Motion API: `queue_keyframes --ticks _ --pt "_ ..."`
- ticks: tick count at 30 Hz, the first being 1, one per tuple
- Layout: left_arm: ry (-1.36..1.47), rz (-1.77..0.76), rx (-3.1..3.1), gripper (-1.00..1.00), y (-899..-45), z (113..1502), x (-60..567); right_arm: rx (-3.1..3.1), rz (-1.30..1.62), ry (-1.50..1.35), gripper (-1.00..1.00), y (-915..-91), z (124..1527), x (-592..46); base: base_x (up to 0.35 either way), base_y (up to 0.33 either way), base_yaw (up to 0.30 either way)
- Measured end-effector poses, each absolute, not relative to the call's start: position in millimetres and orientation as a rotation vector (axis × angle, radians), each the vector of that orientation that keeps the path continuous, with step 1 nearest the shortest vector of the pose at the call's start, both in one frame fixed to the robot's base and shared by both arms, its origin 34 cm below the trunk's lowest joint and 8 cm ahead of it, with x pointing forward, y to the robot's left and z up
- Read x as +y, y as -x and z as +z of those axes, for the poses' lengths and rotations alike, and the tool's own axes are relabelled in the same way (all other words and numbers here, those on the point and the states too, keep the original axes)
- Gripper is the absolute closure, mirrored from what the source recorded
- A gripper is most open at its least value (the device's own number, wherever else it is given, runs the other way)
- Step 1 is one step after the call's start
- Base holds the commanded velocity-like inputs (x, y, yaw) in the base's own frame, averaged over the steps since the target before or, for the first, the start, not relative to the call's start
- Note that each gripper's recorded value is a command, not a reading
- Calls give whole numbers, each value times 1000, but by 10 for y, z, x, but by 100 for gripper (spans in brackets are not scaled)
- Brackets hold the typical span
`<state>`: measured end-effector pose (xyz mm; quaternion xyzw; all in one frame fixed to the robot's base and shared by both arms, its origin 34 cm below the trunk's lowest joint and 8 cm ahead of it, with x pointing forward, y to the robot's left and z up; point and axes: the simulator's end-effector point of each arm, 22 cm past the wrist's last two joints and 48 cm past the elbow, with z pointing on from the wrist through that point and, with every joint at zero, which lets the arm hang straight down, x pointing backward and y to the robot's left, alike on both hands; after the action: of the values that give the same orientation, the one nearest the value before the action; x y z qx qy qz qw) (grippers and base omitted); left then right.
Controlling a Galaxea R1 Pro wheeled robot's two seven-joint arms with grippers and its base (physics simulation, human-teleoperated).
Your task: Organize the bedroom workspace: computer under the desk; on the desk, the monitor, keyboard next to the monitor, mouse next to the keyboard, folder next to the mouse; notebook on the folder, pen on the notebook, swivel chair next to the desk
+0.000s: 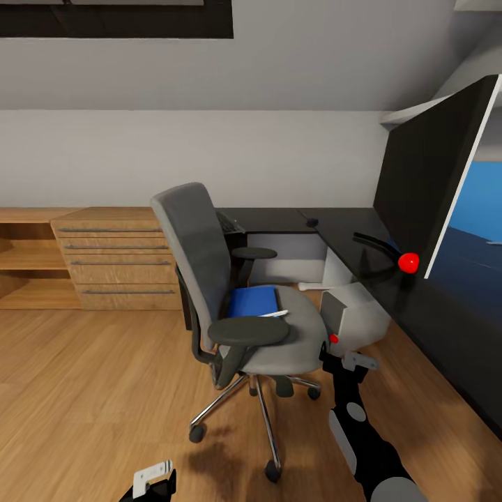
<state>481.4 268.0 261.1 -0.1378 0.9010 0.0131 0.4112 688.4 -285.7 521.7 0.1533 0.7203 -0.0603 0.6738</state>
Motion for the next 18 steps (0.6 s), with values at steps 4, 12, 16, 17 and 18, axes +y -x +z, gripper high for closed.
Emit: queue_keyframes --ticks 4,12,16,17,18 --pt "347 33 2266 -100 -4819 2617 2680 1619 -136 -345 -100 -6884 5228 -2858 1 0 -122" --pt "347 31 2260 -100 -4833 2640 2680 1615 -135 -345 -100 -6882 5256 -2857 0 0 -167" --pt "347 31 2259 -100 -4836 2646 2680 1613 -134 -345 -100 -6882 5266 -2856 39 32 -62" --pt "347 31 2258 -100 -4837 2647 2680 1613 -134 -345 -100 -6882 5267 -2856 116 99 -32" --pt "347 31 2258 -100 -4837 2648 2680 1613 -134 -345 -100 -6881 5268 -2856 164 140 -20"
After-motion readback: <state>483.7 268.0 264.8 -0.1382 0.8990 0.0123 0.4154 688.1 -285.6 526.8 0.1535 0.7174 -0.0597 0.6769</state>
